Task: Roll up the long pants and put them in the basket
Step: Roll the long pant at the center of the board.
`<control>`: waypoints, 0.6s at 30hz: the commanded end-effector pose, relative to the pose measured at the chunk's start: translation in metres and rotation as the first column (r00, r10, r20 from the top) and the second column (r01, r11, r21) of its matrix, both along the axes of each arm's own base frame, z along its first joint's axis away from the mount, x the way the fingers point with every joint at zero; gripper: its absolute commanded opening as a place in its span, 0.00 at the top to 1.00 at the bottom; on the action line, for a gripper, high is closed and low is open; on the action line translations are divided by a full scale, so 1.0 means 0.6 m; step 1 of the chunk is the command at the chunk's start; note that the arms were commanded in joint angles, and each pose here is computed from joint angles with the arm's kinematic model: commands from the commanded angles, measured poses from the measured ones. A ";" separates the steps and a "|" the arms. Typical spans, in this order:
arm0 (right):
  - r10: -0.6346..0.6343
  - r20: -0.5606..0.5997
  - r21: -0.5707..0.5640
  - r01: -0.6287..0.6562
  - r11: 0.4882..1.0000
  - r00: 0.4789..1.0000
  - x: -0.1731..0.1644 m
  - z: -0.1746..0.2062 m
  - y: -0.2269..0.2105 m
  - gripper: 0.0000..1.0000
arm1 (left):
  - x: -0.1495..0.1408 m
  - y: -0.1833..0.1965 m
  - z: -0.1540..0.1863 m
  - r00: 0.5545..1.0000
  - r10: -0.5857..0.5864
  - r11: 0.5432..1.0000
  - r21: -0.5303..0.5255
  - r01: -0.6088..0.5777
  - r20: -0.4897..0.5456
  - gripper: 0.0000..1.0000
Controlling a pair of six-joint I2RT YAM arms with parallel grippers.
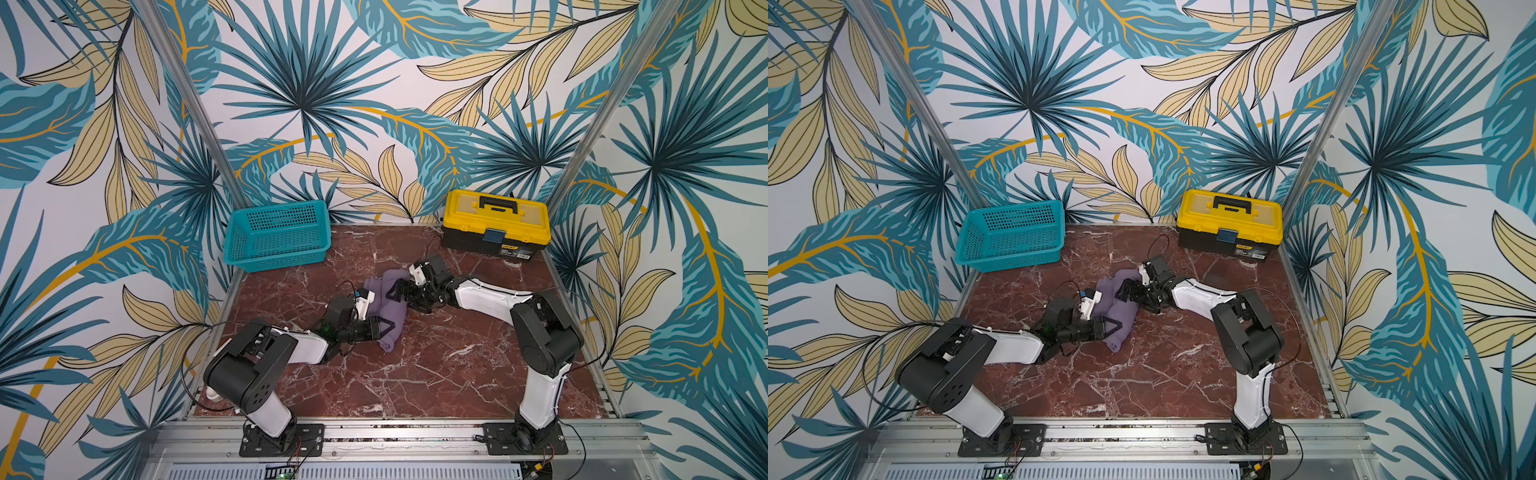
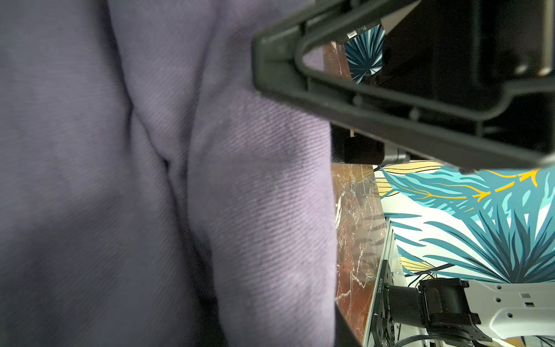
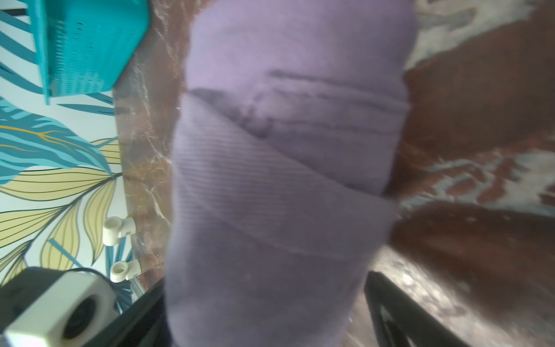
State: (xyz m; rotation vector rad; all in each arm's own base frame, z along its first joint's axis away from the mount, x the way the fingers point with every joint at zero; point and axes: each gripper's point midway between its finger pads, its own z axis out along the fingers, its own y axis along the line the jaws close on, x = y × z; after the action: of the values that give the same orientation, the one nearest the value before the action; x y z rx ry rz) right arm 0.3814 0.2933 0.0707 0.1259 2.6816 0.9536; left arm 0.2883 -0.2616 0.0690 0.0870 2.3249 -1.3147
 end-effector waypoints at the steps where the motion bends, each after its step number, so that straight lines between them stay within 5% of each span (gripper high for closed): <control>1: 0.010 -0.032 -0.109 -0.013 0.994 0.999 -0.029 0.006 -0.034 0.01 | -0.039 0.033 -0.066 0.987 0.038 0.995 0.101 -0.022 -0.155 1.00; 10: -0.038 -0.035 0.123 0.042 0.992 0.999 -0.005 -0.027 0.038 0.01 | -0.038 0.029 -0.060 0.988 0.030 0.996 0.085 -0.017 -0.151 1.00; 18: -0.068 -0.120 0.048 0.074 0.996 0.990 -0.016 -0.086 0.066 0.01 | -0.020 0.019 -0.055 0.992 0.035 0.998 0.064 -0.027 -0.125 1.00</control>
State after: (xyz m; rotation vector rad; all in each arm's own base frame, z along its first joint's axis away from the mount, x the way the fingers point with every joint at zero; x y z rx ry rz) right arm 0.3877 0.3305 0.0548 0.2256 2.6277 1.1148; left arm 0.2886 -0.2606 0.0695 0.0739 2.3280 -1.3124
